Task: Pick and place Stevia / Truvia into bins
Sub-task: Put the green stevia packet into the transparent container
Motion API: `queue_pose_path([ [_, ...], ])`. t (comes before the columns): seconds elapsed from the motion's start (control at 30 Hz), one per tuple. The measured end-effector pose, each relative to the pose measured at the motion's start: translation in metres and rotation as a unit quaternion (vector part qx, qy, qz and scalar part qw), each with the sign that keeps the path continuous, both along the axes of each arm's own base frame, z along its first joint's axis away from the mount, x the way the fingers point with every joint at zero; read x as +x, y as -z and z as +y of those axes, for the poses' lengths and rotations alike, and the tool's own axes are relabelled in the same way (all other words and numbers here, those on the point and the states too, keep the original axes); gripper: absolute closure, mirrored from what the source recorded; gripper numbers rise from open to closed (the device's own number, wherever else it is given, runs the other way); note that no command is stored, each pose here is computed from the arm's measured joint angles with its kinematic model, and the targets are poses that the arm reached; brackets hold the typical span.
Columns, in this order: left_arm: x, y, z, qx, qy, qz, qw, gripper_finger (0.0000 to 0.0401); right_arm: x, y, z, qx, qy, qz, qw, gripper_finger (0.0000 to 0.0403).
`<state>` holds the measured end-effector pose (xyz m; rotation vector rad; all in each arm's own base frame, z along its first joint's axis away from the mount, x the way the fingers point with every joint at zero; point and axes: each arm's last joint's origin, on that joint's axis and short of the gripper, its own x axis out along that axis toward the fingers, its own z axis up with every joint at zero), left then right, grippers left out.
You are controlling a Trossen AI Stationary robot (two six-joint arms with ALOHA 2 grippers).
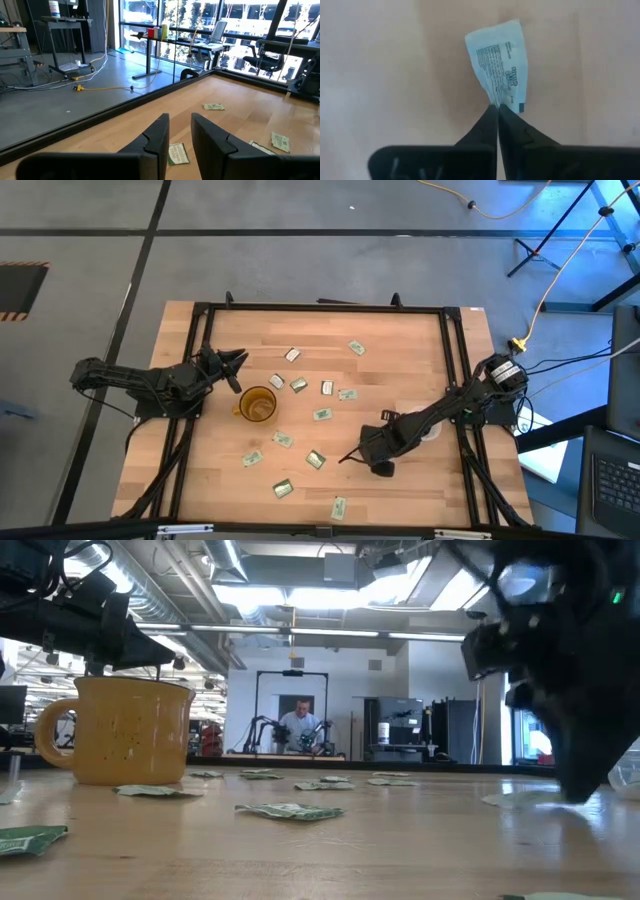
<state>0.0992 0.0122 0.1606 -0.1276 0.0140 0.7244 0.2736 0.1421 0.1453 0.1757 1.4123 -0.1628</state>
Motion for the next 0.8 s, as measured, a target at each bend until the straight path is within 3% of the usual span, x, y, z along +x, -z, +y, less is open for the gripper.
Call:
queue_pose_path([
  [0.13, 0.000, 0.000, 0.000, 0.000, 0.000, 0.000, 1.000, 0.0326, -0.002, -0.039, 0.002, 0.026, -0.004, -0.054, 0.998, 0.0400],
  [0.2, 0.000, 0.000, 0.000, 0.000, 0.000, 0.000, 1.000, 0.0326, -0.013, -0.053, -0.002, 0.023, 0.011, -0.049, 0.998, 0.0401],
  [0.33, 0.000, 0.000, 0.000, 0.000, 0.000, 0.000, 1.000, 0.0326, -0.046, -0.078, -0.012, 0.005, 0.098, -0.004, 0.995, 0.0401],
  [0.47, 0.000, 0.000, 0.000, 0.000, 0.000, 0.000, 1.000, 0.0326, -0.079, -0.094, -0.022, -0.023, 0.191, 0.040, 0.980, 0.0401],
  [0.63, 0.000, 0.000, 0.000, 0.000, 0.000, 0.000, 1.000, 0.0326, -0.104, -0.099, -0.026, -0.025, 0.246, 0.045, 0.968, 0.0401],
  [0.8, 0.000, 0.000, 0.000, 0.000, 0.000, 0.000, 1.000, 0.0326, -0.114, -0.080, -0.028, -0.010, 0.277, 0.070, 0.958, 0.0401],
])
